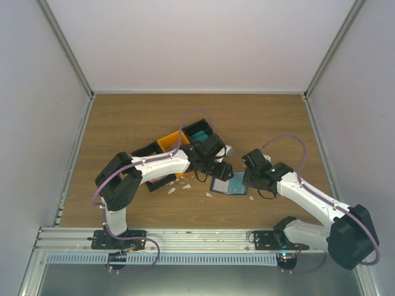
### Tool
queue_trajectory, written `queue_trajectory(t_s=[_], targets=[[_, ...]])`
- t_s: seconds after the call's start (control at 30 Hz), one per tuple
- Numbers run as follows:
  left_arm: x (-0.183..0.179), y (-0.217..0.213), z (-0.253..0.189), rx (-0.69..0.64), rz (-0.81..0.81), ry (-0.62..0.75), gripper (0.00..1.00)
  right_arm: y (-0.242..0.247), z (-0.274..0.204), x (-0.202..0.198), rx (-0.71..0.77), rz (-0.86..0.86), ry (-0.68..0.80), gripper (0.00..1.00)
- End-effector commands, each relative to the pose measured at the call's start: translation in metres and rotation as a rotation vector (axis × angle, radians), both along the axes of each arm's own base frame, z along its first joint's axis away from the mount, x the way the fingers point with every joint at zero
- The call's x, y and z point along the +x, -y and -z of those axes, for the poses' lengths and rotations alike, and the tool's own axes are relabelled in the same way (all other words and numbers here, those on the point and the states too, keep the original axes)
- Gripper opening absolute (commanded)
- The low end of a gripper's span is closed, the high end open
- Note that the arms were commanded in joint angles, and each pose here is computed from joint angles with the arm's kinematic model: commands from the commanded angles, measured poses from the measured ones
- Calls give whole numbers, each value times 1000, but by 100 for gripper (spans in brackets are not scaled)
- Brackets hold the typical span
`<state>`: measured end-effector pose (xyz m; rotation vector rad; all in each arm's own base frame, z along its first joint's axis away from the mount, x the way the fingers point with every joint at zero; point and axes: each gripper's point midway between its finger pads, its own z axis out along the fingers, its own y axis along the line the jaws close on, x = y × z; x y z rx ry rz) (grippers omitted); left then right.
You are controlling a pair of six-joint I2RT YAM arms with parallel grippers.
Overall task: Put the credit cards into the card holder
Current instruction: Close the card holder at the center of the board.
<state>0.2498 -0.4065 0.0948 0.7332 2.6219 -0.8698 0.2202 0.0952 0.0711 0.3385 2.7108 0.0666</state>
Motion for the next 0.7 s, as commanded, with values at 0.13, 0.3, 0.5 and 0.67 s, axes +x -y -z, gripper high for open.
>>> queue_trajectory(t_s=[0.13, 0.3, 0.5, 0.67], targets=[[15, -52, 30, 130, -182, -12, 48, -13, -37, 28, 22, -60, 75, 1], [8, -65, 54, 166, -220, -41, 30, -47, -52, 44, 154, -145, 107, 1], [3, -71, 69, 187, -247, -68, 16, -85, -54, 51, 321, -238, 104, 1], [-1, -74, 80, 196, -249, -88, 12, -111, -45, 48, 451, -299, 81, 1]])
